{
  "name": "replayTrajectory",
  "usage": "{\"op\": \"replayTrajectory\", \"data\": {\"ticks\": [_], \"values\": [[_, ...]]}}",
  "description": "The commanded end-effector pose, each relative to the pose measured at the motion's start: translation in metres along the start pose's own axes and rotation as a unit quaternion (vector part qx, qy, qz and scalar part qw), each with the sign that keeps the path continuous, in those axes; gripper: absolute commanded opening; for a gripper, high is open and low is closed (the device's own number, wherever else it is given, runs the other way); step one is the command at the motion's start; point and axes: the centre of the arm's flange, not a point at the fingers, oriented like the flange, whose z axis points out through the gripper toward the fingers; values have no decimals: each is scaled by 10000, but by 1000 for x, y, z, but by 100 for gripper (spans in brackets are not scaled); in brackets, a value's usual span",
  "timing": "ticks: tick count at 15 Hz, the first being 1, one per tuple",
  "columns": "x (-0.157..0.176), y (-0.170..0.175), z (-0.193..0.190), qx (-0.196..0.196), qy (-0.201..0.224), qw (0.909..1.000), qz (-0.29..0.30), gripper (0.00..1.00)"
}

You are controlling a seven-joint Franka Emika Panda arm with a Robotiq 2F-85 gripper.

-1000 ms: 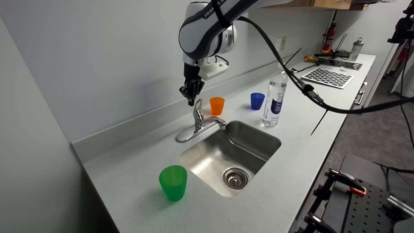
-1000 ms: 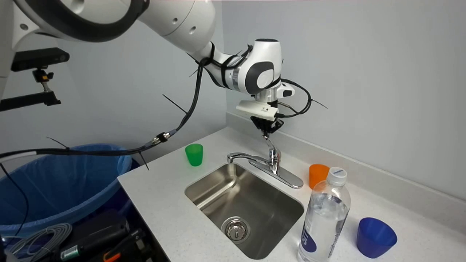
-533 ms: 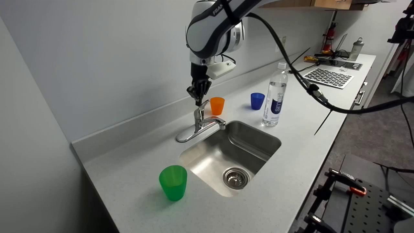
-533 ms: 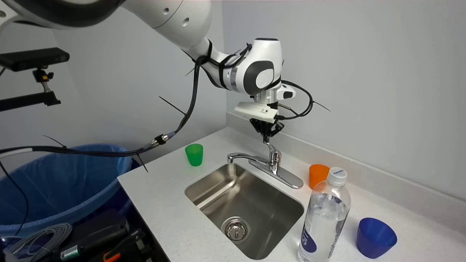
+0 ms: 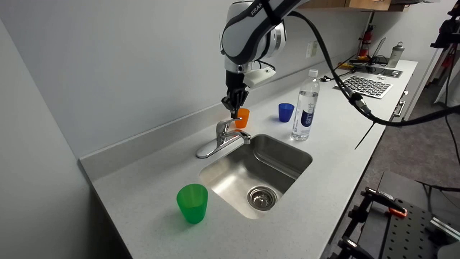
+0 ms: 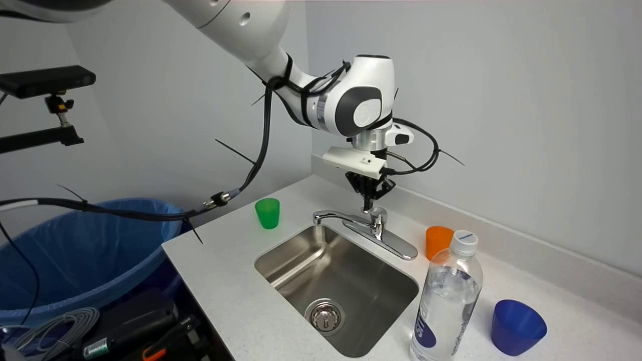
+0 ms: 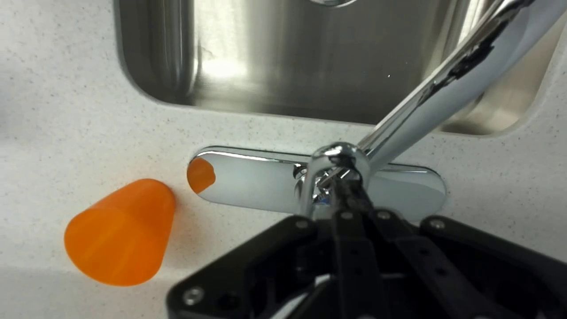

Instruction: Push the faucet handle downwards

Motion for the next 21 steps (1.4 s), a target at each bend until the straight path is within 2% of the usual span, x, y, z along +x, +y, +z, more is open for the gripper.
{"op": "replayTrajectory", "data": {"ticks": [1,9,18,19,20,21], "values": [[-21,2,-6,-42,-138,9999,-94,0],[-20,3,-12,-56,-70,9999,-131,0],[6,-6,-57,-20,612,9978,-237,0],[8,-8,-62,16,651,9976,-218,23],[7,-7,-48,-38,506,9986,-150,2],[8,-8,-53,-36,545,9984,-162,9]]}}
